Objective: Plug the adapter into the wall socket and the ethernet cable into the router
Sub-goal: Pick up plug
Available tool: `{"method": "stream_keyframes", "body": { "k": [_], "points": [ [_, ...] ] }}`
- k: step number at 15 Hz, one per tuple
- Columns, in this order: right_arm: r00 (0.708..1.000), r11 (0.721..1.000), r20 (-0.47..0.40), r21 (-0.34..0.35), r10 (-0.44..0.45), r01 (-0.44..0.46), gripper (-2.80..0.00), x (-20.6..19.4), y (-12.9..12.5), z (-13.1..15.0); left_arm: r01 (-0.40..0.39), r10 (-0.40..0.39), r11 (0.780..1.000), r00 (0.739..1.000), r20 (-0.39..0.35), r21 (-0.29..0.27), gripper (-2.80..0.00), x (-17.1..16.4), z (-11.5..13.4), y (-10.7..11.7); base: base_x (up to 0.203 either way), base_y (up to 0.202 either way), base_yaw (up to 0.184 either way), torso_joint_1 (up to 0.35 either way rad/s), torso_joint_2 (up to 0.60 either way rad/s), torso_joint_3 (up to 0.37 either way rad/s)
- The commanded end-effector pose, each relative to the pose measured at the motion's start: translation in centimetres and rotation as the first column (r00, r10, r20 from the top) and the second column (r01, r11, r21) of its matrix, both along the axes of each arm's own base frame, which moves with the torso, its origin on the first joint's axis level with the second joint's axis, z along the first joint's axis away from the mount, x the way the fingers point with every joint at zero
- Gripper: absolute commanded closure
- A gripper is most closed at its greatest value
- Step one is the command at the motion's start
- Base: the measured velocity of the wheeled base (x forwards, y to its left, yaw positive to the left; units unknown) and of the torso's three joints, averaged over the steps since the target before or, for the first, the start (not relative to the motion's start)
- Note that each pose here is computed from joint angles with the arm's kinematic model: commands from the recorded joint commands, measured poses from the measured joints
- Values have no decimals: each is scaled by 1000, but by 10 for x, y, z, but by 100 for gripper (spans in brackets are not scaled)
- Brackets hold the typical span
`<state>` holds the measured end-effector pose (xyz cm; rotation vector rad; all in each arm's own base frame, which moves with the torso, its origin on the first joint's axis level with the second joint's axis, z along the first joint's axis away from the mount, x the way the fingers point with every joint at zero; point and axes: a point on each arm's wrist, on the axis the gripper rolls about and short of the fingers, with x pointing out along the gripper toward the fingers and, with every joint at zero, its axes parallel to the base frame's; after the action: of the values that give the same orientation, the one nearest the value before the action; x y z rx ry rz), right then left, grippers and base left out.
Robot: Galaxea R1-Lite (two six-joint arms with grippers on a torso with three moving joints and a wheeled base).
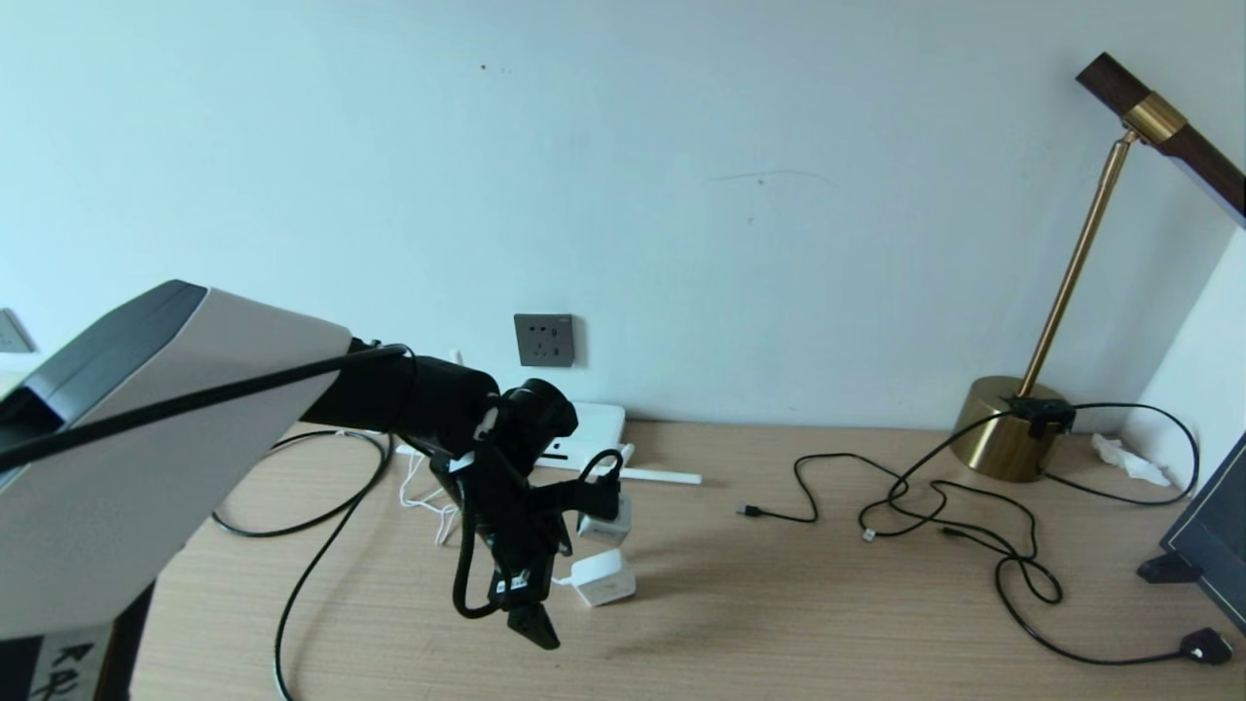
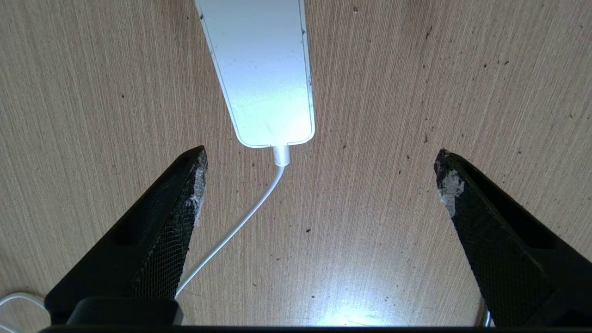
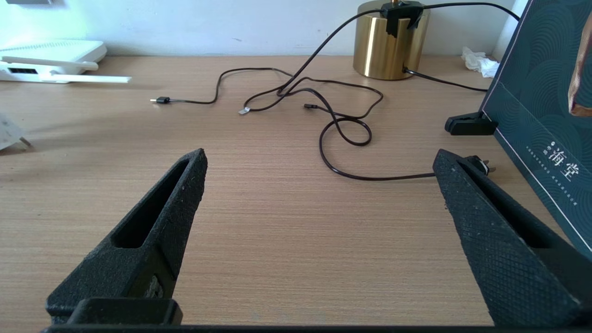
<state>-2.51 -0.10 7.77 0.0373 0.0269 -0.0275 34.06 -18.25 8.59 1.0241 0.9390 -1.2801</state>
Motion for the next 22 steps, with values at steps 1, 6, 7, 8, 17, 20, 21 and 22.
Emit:
{"method": "stream_keyframes", "body": {
  "k": [1,6,7,8,17,20,21,22],
  "points": [
    [1000,1000,0,0,0,0,-280,0,0,0,5,-5,1000,1000,-2,1,-280,0,0,0,0,0,0,0,0,0],
    [1000,1000,0,0,1,-1,-280,0,0,0,6,-6,1000,1000,6,0,-280,0,2,0,0,0,0,0,0,0],
    [1000,1000,0,0,1,-1,-280,0,0,0,6,-6,1000,1000,13,-2,-280,0,2,0,0,0,0,0,0,0],
    [1000,1000,0,0,-1,1,-280,0,0,0,5,-5,1000,1000,29,-8,-280,2,3,0,0,0,0,0,0,0],
    [1000,1000,0,0,1,-1,-280,0,0,0,-21,21,1000,996,85,1,-280,9,5,5,0,0,0,0,0,0],
    [1000,1000,0,0,-1,1,-280,0,0,0,-23,23,1000,996,87,2,-280,9,5,5,0,0,0,0,0,0],
    [1000,1000,0,0,-1,1,-280,0,0,0,-24,24,1000,995,94,0,-280,10,5,5,0,0,0,0,0,0],
    [1000,1000,0,0,-1,1,-280,0,0,0,-24,24,1000,995,100,-3,-280,11,5,4,0,0,0,0,0,0]
  ]
}}
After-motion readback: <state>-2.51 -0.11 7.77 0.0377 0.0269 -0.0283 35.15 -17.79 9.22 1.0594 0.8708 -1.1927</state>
